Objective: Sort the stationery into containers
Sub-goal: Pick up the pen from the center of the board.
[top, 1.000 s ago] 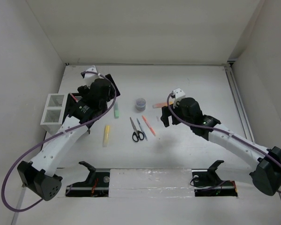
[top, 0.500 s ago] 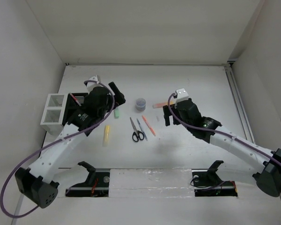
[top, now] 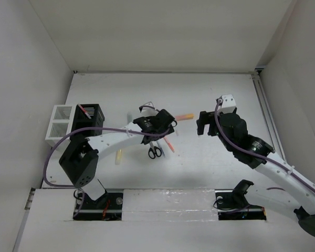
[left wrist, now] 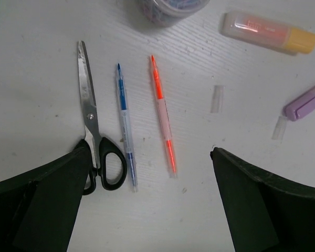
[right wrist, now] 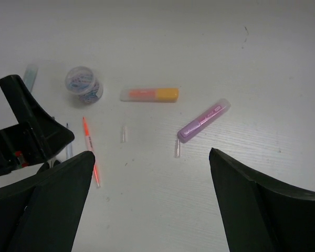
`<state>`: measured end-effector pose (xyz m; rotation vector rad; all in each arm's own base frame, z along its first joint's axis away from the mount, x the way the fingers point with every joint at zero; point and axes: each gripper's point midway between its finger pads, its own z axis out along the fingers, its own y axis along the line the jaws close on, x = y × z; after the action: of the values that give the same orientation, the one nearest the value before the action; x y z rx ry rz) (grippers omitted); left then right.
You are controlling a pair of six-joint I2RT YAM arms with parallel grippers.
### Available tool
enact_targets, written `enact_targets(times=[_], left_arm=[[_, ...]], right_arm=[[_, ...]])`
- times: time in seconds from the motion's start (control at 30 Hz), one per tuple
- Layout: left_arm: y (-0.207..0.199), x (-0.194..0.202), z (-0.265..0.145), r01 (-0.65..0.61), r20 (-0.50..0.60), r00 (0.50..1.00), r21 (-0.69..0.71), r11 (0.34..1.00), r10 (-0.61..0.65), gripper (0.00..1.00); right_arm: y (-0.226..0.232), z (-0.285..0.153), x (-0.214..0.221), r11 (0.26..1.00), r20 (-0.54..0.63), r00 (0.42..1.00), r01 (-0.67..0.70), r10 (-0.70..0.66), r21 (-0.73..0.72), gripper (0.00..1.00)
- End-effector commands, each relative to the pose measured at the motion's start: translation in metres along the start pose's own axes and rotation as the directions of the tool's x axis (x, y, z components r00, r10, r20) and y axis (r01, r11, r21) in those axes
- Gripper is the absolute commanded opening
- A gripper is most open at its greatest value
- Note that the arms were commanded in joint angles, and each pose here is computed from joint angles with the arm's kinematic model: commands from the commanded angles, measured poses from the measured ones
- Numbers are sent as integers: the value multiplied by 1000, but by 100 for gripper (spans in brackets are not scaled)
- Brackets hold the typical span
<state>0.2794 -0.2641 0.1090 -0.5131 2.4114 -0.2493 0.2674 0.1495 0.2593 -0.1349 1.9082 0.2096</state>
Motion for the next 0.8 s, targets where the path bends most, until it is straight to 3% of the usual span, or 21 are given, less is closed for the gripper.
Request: enact_targets(times=[0.0,0.47,0.77], left_arm=[[-6,1,-5,72,19,997,-4,997,-71,98],[-1,38,35,-38,-62,997,-34,999,36,73],[-8,42,40,-29,-80,996,-28,999,26,69]], right_arm=[[2,-7,-12,1000,16,1000,-21,21,-22,96],[10,-10,2,995,22,1000,-13,16,-100,96],[9,-13,0,994,39,999,-21,25,-105,95]])
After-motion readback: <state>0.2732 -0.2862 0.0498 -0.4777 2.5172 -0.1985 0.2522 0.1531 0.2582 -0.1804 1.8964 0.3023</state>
